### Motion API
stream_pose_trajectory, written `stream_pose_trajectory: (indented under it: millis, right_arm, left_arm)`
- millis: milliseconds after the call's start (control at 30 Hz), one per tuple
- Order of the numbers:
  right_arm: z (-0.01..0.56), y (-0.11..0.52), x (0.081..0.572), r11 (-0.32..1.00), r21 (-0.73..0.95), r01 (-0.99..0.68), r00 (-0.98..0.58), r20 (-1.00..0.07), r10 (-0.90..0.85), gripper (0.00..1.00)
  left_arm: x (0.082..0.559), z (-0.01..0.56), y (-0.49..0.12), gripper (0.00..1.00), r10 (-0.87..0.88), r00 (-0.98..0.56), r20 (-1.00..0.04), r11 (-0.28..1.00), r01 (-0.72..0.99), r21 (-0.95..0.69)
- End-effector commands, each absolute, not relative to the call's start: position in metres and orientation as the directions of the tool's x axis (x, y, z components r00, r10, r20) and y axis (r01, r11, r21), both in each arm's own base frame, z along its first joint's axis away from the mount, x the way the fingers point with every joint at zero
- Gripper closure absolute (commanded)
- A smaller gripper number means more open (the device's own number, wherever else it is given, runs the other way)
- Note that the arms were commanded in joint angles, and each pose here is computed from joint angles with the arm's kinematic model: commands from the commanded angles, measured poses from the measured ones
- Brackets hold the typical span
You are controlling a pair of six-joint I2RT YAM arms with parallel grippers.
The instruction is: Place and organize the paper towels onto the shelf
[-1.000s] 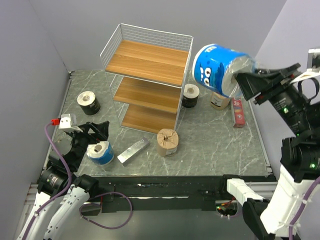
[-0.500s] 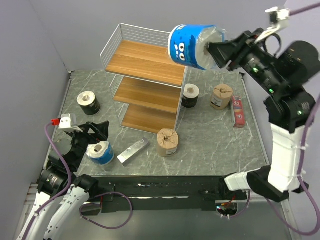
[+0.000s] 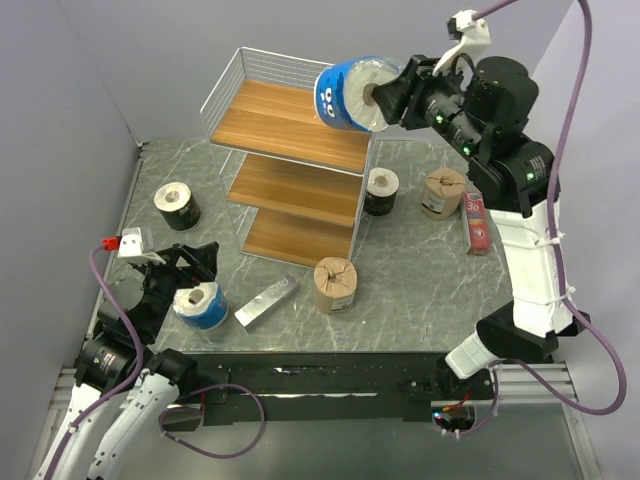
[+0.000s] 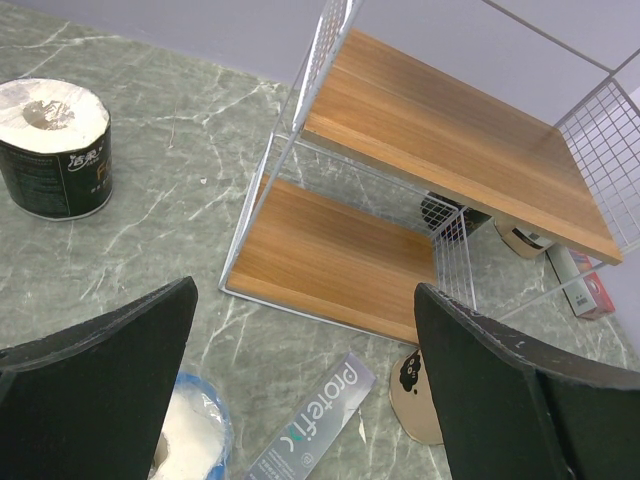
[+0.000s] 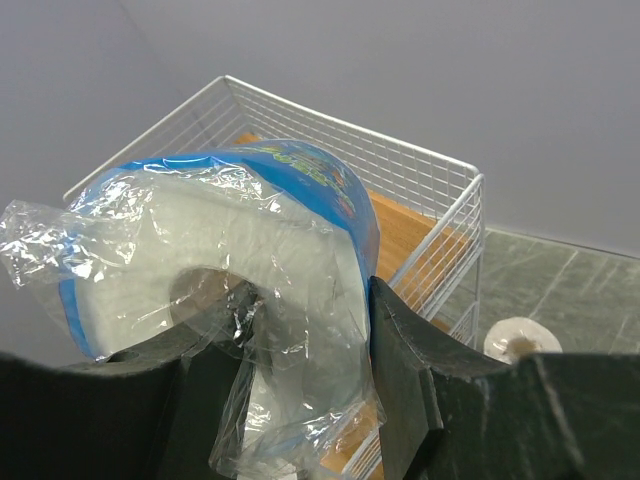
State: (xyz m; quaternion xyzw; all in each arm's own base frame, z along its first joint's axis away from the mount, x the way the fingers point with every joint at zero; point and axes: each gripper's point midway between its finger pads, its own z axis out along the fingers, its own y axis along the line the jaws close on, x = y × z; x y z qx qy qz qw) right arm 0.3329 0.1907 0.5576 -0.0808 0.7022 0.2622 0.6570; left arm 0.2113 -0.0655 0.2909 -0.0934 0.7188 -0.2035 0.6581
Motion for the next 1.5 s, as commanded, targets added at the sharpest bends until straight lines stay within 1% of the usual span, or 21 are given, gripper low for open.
stream_pose_trajectory:
  millis: [0, 67, 100, 500, 567, 600, 767, 933, 1200, 1467]
  right_arm:
    - [0.598, 0.184, 0.323, 0.859, 0.252, -0.446, 0.011, -0.958, 0.286, 0.65]
    - [0.594, 0.193, 0.326, 0.859, 0.242, -0.452, 0.002, -0.962, 0.272, 0.63]
    - [0.591, 0.191, 0.33, 0.872, 0.242, -0.427, -0.003, -0.964, 0.266, 0.62]
    - [0.578, 0.194, 0.345, 0.905, 0.253, -0.341, -0.025, -0.965, 0.26, 0.54]
    - [0.577, 0.194, 0.346, 0.906, 0.255, -0.337, -0.026, -0.965, 0.262, 0.5]
    - [0.578, 0.194, 0.347, 0.906, 0.254, -0.338, -0.025, -0.965, 0.262, 0.47]
    - [0.584, 0.195, 0.345, 0.9, 0.262, -0.35, -0.01, -0.961, 0.275, 0.41]
    - [0.589, 0.195, 0.344, 0.895, 0.268, -0.355, 0.003, -0.958, 0.288, 0.32]
    - [0.591, 0.194, 0.337, 0.892, 0.265, -0.367, 0.008, -0.958, 0.288, 0.31]
    - [0.586, 0.194, 0.313, 0.896, 0.194, -0.399, 0.023, -0.975, 0.221, 0.31]
  left_arm:
    - [0.208, 0.306, -0.065, 0.04, -0.424, -0.086, -0.902, 0.889, 0.153, -0.432]
    - [0.208, 0.306, -0.066, 0.04, -0.422, -0.088, -0.902, 0.889, 0.154, -0.431]
    - [0.208, 0.307, -0.066, 0.03, -0.422, -0.087, -0.902, 0.889, 0.155, -0.431]
    - [0.208, 0.306, -0.065, 0.04, -0.423, -0.086, -0.902, 0.889, 0.152, -0.431]
    - [0.207, 0.307, -0.065, 0.04, -0.424, -0.083, -0.902, 0.889, 0.153, -0.432]
    - [0.208, 0.306, -0.065, 0.04, -0.423, -0.084, -0.902, 0.889, 0.153, -0.431]
    - [0.208, 0.307, -0.065, 0.03, -0.423, -0.084, -0.902, 0.889, 0.151, -0.431]
    - [0.207, 0.307, -0.065, 0.04, -0.422, -0.082, -0.903, 0.89, 0.152, -0.43]
    - [0.208, 0.306, -0.065, 0.04, -0.422, -0.086, -0.902, 0.89, 0.15, -0.431]
    - [0.208, 0.306, -0.064, 0.04, -0.426, -0.087, -0.901, 0.89, 0.143, -0.434]
